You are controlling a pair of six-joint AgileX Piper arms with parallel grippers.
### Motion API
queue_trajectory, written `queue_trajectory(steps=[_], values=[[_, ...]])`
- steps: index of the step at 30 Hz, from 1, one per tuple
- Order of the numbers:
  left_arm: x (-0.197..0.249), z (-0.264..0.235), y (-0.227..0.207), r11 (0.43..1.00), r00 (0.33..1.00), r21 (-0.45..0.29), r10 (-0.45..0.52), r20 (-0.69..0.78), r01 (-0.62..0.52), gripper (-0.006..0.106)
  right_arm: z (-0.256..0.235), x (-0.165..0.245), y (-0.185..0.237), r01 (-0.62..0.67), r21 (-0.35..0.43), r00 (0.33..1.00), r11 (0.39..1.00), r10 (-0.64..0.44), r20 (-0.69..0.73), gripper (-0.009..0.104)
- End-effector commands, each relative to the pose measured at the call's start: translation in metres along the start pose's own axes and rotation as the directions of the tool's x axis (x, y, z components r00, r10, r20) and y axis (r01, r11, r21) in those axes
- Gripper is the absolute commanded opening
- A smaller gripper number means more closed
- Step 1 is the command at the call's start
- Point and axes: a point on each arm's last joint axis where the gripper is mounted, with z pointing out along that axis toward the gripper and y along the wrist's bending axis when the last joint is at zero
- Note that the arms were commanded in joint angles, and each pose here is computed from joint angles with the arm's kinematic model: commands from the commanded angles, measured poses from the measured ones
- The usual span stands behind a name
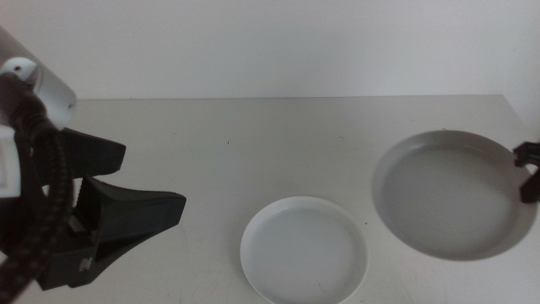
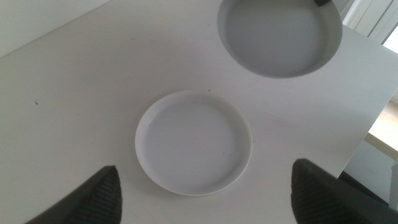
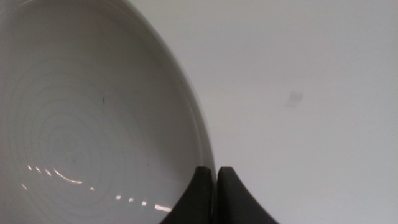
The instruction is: Stack the three bowls on top of each other.
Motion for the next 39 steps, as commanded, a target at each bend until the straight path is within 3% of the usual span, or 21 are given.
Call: queue_trajectory(steps=[1,8,19,39], values=[[-0.012,-0.007,-0.002,1.000,0.996,0.002,-0.017,0.089,0.017,0.105,-0.023,-0.006,0.021,0.041,-0.063,0.997,0.997,-0.037,0.068,-0.001],[-0.012,-0.007,-0.002,1.000,0.996,0.002,-0.017,0.089,0.017,0.105,-0.016,-0.009,0.069,0.126,-0.114,0.991,0.985,-0.120,0.061,-0.001],[-0.012,-0.007,-0.002,1.000,0.996,0.002,-0.017,0.089,0.017,0.105,0.043,-0.011,0.138,0.263,-0.181,0.960,0.948,-0.275,-0.048,-0.001],[-0.012,-0.007,-0.002,1.000,0.996,0.002,-0.017,0.089,0.017,0.105,0.113,-0.005,0.157,0.303,-0.183,0.933,0.935,-0.330,-0.140,0.002]])
